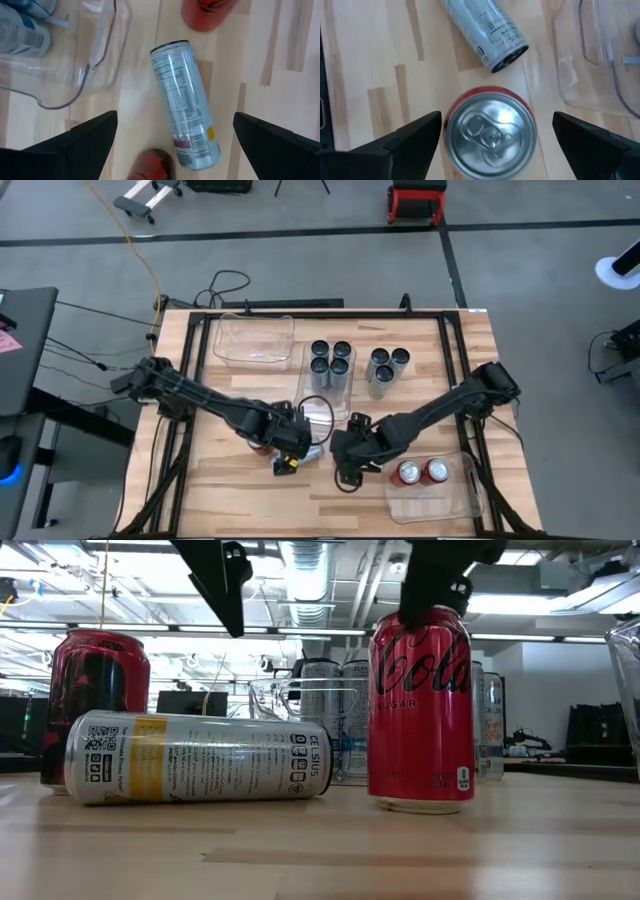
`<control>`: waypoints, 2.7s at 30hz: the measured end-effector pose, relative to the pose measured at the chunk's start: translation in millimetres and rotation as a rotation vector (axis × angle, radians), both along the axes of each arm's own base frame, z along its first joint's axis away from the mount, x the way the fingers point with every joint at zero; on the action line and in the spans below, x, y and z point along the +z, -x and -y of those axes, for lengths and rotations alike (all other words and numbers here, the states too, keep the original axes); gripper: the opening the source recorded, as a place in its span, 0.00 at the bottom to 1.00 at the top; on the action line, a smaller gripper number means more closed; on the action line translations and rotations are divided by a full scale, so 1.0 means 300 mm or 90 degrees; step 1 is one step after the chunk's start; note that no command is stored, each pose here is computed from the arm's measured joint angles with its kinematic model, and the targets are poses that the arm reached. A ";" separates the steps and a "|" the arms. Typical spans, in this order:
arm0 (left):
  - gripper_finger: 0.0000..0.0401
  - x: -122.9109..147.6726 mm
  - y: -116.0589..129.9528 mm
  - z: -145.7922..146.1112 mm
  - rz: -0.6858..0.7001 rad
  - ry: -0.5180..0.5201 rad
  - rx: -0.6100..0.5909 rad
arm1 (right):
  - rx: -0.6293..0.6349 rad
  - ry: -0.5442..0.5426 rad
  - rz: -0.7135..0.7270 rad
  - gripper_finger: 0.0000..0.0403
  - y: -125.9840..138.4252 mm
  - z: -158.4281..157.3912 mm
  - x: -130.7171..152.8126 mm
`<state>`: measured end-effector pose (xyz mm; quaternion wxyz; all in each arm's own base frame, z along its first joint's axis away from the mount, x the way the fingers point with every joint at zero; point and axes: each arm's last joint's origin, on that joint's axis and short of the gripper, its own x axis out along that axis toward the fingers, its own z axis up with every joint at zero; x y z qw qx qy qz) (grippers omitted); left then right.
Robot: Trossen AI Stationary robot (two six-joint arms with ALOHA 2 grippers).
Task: Sort soda cans
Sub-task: Put the red soda can into the bottom transparent bin
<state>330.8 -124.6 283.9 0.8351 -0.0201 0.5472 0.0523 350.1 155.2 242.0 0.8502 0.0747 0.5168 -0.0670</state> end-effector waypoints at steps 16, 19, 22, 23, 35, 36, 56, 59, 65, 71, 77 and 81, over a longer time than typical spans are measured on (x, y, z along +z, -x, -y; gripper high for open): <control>0.98 0.000 0.017 0.033 0.008 0.002 0.041 | -0.044 -0.044 -0.049 0.74 -0.034 0.009 -0.076; 0.95 0.001 0.016 0.037 0.016 -0.008 0.043 | -0.057 -0.056 -0.040 0.74 -0.018 0.007 -0.047; 0.93 0.001 0.016 0.036 0.018 -0.011 0.047 | -0.073 -0.080 -0.013 0.74 0.012 -0.001 0.014; 0.93 0.001 0.016 0.036 0.019 -0.012 0.048 | -0.075 -0.087 -0.003 0.74 0.026 -0.008 0.038; 0.92 0.016 -0.027 0.014 0.088 -0.015 0.046 | -0.025 -0.202 0.132 0.74 0.314 -0.096 0.354; 0.92 0.016 -0.030 0.009 0.091 -0.014 0.049 | -0.017 -0.220 0.142 0.74 0.343 -0.105 0.378; 0.92 0.027 -0.071 -0.052 0.128 -0.007 0.075 | -0.102 -0.148 -0.032 0.74 0.601 -0.338 0.236; 0.92 0.027 -0.075 -0.064 0.127 -0.012 0.073 | -0.104 -0.111 -0.046 0.74 0.585 -0.377 0.176; 0.92 0.027 -0.082 -0.090 0.127 -0.013 0.087 | -0.121 -0.051 -0.077 0.74 0.550 -0.426 0.066; 0.92 0.026 -0.083 -0.095 0.126 -0.011 0.091 | -0.155 -0.017 -0.093 0.74 0.523 -0.454 -0.017; 0.92 0.026 -0.083 -0.094 0.125 -0.008 0.088 | -0.166 -0.003 -0.099 0.76 0.513 -0.467 -0.056; 0.92 0.026 -0.083 -0.094 0.124 -0.008 0.086 | -0.179 -0.007 -0.098 0.83 0.507 -0.464 -0.057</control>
